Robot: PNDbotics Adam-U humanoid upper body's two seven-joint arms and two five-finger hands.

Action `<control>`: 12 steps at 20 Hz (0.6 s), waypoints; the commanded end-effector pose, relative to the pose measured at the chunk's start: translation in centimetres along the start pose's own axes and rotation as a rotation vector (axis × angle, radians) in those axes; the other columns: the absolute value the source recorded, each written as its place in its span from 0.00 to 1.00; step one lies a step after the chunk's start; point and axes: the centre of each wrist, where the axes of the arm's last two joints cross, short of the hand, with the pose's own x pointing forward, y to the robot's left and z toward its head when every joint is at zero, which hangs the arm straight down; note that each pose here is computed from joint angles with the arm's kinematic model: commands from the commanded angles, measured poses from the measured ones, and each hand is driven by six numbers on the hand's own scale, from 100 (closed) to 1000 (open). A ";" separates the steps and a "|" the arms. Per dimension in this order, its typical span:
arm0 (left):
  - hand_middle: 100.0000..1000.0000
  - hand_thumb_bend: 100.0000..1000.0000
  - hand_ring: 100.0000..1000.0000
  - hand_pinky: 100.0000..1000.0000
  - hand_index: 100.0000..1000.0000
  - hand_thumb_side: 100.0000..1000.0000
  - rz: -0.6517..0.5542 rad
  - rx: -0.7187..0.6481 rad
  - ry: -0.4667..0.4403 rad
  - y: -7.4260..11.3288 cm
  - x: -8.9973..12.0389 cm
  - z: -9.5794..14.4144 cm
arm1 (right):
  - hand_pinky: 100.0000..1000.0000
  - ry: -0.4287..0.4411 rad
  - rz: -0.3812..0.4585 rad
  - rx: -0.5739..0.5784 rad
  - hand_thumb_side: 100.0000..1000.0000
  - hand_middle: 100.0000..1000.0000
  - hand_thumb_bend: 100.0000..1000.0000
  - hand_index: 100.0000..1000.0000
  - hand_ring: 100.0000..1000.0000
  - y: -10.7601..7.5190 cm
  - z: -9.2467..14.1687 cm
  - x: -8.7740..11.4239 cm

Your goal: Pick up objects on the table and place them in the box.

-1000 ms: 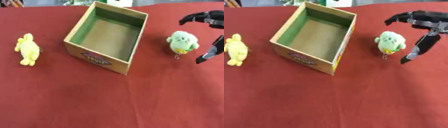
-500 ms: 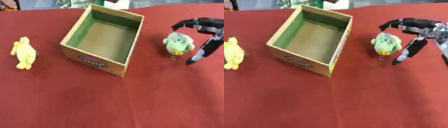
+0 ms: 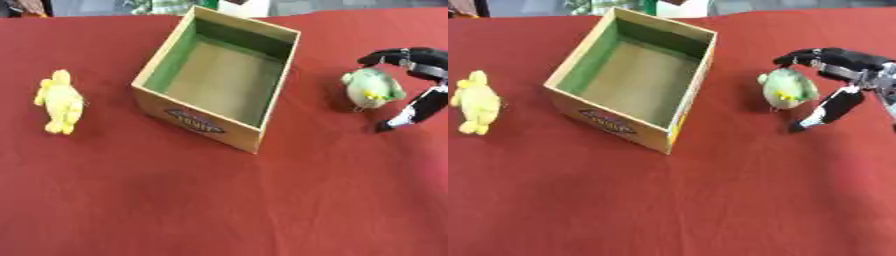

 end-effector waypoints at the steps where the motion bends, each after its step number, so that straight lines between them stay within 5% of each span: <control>1: 0.70 0.00 0.63 0.49 0.68 0.59 -0.009 -0.022 -0.034 0.2 0.7 -0.8 | 0.94 0.030 0.038 -0.040 0.33 0.77 0.64 1.00 1.00 -1.7 1.7 -0.5; 12: 0.70 0.00 0.63 0.49 0.68 0.60 -0.010 -0.025 -0.030 0.1 0.7 -0.8 | 0.92 0.031 0.011 -0.082 0.51 0.65 0.28 0.89 0.98 -1.9 2.2 0.0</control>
